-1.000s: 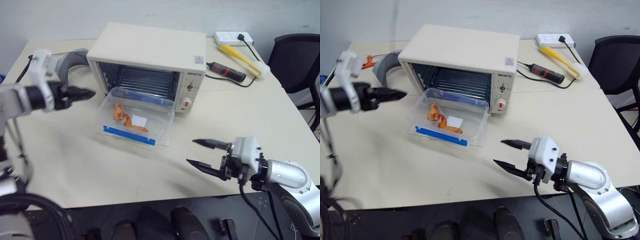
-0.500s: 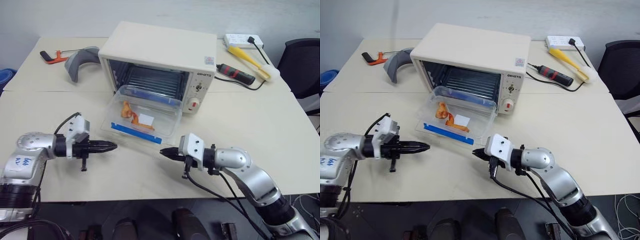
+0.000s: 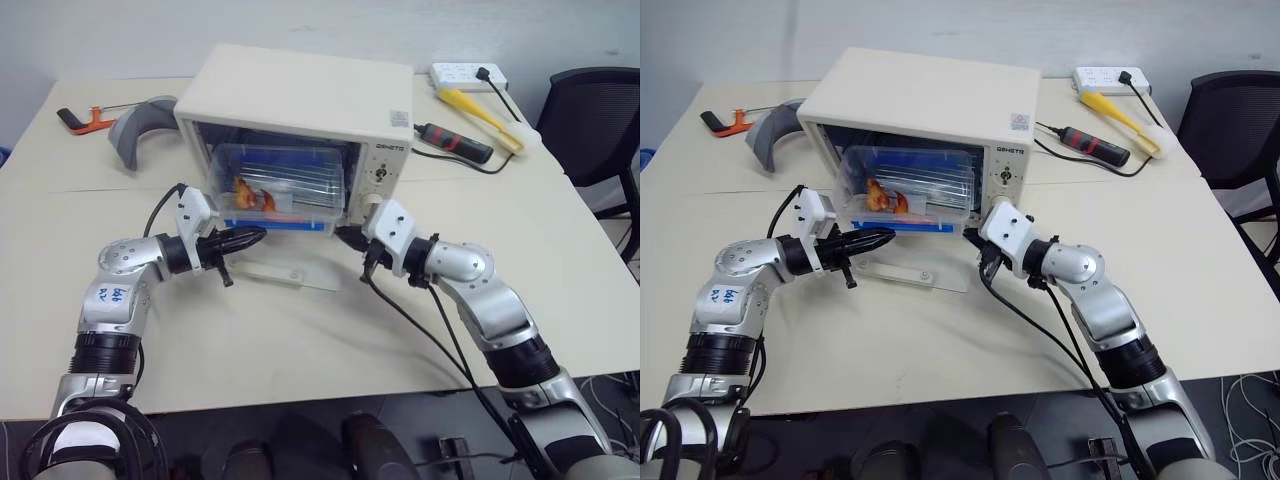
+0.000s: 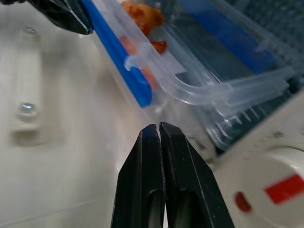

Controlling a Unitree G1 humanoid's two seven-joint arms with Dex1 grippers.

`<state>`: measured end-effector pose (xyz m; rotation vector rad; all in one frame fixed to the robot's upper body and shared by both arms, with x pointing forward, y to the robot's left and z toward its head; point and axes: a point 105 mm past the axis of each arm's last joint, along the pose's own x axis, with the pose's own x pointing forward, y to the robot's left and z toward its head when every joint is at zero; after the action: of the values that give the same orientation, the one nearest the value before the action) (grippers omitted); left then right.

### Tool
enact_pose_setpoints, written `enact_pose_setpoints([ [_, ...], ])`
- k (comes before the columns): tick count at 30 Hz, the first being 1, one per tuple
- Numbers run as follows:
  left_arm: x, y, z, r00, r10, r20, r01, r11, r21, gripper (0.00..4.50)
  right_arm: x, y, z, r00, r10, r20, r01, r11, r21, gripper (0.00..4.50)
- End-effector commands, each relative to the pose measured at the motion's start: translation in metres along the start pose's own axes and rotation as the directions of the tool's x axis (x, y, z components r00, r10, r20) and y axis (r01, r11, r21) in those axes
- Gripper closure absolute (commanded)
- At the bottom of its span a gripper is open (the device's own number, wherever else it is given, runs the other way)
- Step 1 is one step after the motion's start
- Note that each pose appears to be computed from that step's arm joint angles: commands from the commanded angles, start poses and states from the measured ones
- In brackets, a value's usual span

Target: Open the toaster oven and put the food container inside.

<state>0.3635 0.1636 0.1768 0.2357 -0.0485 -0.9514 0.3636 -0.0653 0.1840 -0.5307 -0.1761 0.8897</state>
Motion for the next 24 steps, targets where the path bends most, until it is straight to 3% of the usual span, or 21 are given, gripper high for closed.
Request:
enact_pose_setpoints([
  [1,0.009,0.015,0.016,0.994,0.085,0.074,-0.089,0.995,0.051,4.43,0.003,-0.031,0.014,0.991,-0.116,0.064,0.119,0.992,-0.039,4.42],
  [8,0.031,0.039,0.027,0.966,0.201,0.163,-0.209,0.978,0.029,4.43,0.021,-0.039,0.023,0.985,-0.131,0.116,0.136,0.990,-0.035,4.42],
  [15,0.038,0.042,0.026,0.962,0.210,0.175,-0.215,0.976,0.014,4.43,0.005,-0.014,0.033,0.986,0.048,0.160,-0.053,0.998,0.024,4.42],
  [21,-0.006,0.024,0.018,0.983,0.094,0.159,-0.089,0.995,-0.036,4.43,-0.045,0.006,0.026,0.977,0.148,0.152,-0.160,0.984,0.072,4.42],
  [24,-0.043,0.012,0.018,0.989,0.054,0.138,-0.045,0.997,-0.067,4.43,-0.066,0.006,-0.004,0.989,0.145,0.030,-0.147,0.984,0.103,4.42],
])
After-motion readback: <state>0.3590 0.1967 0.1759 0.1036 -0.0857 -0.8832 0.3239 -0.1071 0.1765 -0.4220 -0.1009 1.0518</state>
